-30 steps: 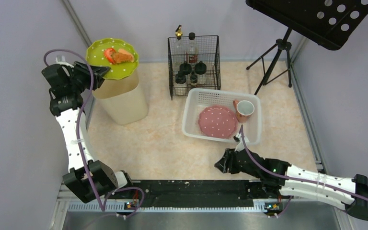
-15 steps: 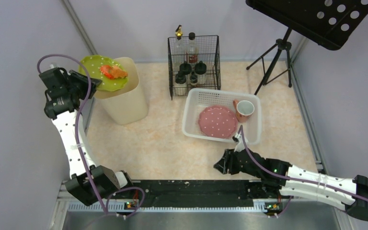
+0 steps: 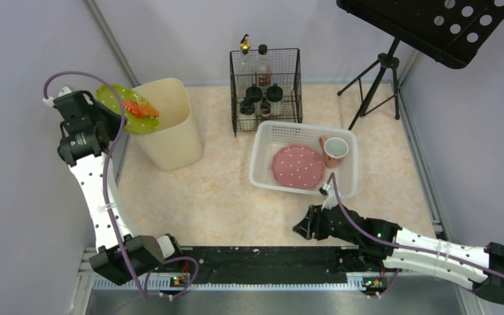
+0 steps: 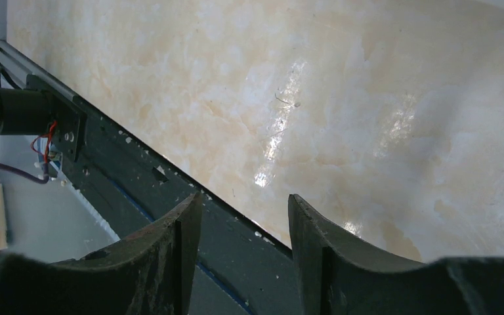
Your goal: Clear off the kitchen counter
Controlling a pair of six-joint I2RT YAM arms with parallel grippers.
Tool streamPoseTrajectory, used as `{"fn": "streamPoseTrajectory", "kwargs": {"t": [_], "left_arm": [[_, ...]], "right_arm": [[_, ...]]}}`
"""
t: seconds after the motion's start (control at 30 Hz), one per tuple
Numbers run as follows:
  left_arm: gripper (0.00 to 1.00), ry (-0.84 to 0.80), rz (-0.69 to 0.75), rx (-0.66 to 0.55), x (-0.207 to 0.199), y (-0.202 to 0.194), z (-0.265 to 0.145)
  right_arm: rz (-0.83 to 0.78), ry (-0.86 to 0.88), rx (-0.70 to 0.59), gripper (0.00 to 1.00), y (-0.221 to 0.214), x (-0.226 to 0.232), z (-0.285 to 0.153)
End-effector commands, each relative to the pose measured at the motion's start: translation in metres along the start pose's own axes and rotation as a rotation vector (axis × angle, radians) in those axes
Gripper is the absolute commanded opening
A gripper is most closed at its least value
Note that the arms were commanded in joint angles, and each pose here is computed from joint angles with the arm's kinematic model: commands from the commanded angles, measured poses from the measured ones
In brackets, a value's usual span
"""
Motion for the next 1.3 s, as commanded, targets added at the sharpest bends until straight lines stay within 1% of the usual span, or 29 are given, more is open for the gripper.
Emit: {"fn": "streamPoseTrajectory", "kwargs": {"t": [0.0,0.1,0.17,0.27,0.47,0.6,0.7,0.83,1.0,1.27], "left_arm": [[0.0,-0.05,0.143,-0.286,-0.032,0.057,-0.041],[0.0,-0.009,0.218,-0.291,-0.037,0.053,-0.038],[0.0,-0.001,0.285,-0.289,-0.05,0.047,-0.037],[0.0,0.026,0.358,-0.293,-0.056,0.043,-0.035],[0.0,0.098,0.464,-0.327,-0.065,0.042,-0.036],[0.0,0.183,0.53,-0.364,-0.066,0.045,-0.039],[0.0,0.198,0.58,-0.384,-0.077,0.043,-0.04],[0.0,0.178,0.654,-0.396,-0.105,0.041,-0.041],[0.0,0.081,0.686,-0.391,-0.135,0.036,-0.05],[0.0,0.007,0.666,-0.495,-0.159,0.047,-0.097]], "right_arm": [[-0.007,0.018,0.003,0.51,-0.002,0.0,0.0],[-0.002,0.018,0.0,0.5,-0.002,0.0,0.001],[-0.001,0.019,-0.002,0.5,-0.002,0.0,0.002],[0.0,0.018,0.0,0.5,-0.002,0.001,0.002],[0.013,0.022,0.012,0.5,-0.005,-0.001,0.002],[0.022,0.017,0.014,0.5,-0.006,-0.004,0.0],[0.019,0.008,0.006,0.5,-0.004,-0.004,-0.001],[0.012,-0.005,-0.002,0.5,-0.002,-0.004,0.0],[0.007,0.008,-0.018,0.51,0.004,0.005,-0.002],[-0.031,-0.001,-0.043,0.56,0.017,0.021,-0.005]]}}
Point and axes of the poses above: each gripper's point midway between its finger pads, its own z axis out along the fingers, its own x axis along the line the jaws close on, y = z × x, the point moved 3 cm from there along -z, back along the fingers, and after that the axes turned 13 degrees about z, right-handed, at the moved point
